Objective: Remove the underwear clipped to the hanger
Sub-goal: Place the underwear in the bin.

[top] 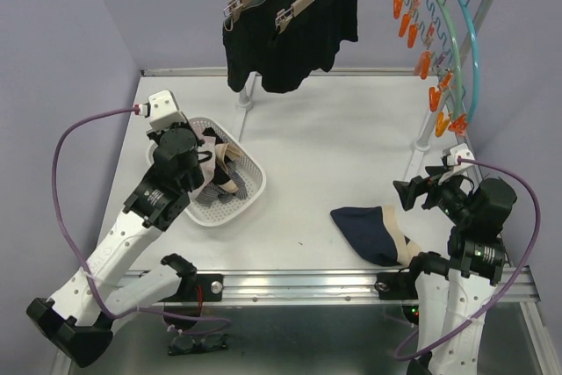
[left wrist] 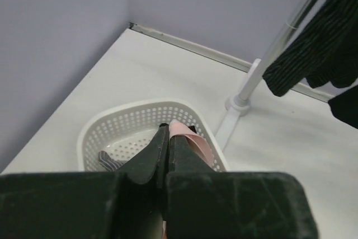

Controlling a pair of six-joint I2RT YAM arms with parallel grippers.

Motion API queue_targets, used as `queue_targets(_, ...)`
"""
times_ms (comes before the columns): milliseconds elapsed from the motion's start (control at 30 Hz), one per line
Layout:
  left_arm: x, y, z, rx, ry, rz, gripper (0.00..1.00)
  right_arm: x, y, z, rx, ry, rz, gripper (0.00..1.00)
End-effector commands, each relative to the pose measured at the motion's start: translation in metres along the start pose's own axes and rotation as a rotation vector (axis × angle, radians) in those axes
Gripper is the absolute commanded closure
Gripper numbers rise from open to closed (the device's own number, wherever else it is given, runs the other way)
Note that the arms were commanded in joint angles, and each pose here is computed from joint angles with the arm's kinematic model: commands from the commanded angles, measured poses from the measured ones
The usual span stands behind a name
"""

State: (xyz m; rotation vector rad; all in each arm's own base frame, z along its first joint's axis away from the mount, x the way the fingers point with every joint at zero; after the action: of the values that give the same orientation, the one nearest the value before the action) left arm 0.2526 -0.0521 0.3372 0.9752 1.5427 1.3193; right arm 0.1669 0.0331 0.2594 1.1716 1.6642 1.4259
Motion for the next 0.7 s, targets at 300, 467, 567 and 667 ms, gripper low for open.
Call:
queue_targets(300,-0.018,-0.098,0.036,0.285,-0.171,0.037,0.84,-0.005,0.006,0.005,-0.027,-0.002,-0.024,0.0)
queue_targets(467,-0.016,-0.089,0.023,0.24,-0.253,0.065,0.3,-0.004,0.0,0.015,0.035,0.099,-0.022,0.0)
queue_targets(567,-0.008,-0.072,0.011,0.164,-0.309,0.121,0.14,-0.004,-0.004,0.024,0.13,0.225,-0.017,0.0)
queue_targets(667,0.0,-0.063,-0.002,0.089,-0.368,0.18,0.07,-0.005,-0.005,0.028,0.228,0.337,-0.021,0.0)
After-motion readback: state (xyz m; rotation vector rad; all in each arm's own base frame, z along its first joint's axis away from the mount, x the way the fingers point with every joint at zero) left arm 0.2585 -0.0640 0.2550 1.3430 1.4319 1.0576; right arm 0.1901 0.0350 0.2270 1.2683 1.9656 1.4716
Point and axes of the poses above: each gripper's point midway between its finger pads, its own z axis out along the fingers, its own x axis along the line the jaws close on, y = z × x, the point moved 4 cm from there along -z, back along the fingers, and after that the axes turned 3 degrees about z, right-handed, at the moved point
